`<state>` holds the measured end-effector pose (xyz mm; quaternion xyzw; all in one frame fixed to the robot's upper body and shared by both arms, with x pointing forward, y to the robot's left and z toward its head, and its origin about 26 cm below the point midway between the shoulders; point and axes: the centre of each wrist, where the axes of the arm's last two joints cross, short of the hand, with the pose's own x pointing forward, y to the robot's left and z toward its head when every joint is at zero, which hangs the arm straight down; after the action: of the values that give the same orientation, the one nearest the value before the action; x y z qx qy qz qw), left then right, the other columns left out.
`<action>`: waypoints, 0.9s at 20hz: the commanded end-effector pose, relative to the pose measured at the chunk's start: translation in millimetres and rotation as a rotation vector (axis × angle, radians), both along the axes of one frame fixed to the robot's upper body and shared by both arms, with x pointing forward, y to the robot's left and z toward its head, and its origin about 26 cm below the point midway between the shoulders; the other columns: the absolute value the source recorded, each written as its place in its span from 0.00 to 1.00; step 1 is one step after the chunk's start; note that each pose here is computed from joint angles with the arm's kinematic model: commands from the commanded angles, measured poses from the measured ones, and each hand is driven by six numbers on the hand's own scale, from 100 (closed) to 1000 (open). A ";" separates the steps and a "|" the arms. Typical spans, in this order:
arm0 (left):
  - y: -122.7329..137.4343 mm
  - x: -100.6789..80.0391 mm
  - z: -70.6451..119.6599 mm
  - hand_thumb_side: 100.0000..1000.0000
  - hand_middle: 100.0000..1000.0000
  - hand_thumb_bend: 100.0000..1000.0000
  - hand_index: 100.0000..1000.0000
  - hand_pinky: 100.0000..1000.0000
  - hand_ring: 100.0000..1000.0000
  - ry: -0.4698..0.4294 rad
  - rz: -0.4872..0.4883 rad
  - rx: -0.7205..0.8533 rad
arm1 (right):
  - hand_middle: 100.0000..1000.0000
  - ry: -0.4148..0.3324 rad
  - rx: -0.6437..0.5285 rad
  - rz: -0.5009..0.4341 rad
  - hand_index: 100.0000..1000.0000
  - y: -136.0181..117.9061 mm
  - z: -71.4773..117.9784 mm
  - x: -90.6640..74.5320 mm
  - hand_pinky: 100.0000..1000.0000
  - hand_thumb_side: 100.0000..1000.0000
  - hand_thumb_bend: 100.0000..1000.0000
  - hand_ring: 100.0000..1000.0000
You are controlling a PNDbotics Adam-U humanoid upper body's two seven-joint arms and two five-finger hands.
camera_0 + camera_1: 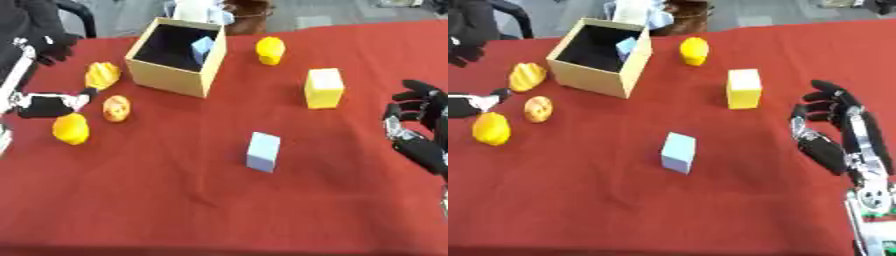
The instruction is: Pick up objects on the table and place them in the box.
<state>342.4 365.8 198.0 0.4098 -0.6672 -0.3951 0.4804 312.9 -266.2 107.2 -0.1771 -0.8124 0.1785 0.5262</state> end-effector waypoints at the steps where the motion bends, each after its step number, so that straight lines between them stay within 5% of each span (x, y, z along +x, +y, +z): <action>1: 29.8 4.3 24.7 0.00 0.63 0.48 0.79 0.68 0.66 0.048 0.037 0.132 | 0.63 -0.015 -0.022 0.007 0.84 -1.7 5.2 0.5 0.61 0.18 0.00 0.65; 4: 47.9 8.5 27.8 0.00 0.64 0.49 0.79 0.68 0.66 0.128 0.045 0.190 | 0.63 -0.013 -0.022 0.015 0.84 -0.5 5.0 0.9 0.61 0.18 0.00 0.65; 18: 76.7 28.0 -20.6 0.00 0.64 0.49 0.79 0.67 0.61 0.496 -0.005 0.295 | 0.63 -0.012 -0.026 0.021 0.84 -0.3 4.9 1.2 0.61 0.18 0.00 0.65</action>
<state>369.5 435.9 163.3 0.3540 -0.4741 -0.5727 0.5674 313.4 -264.1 105.0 -0.1711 -0.8107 0.1861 0.5281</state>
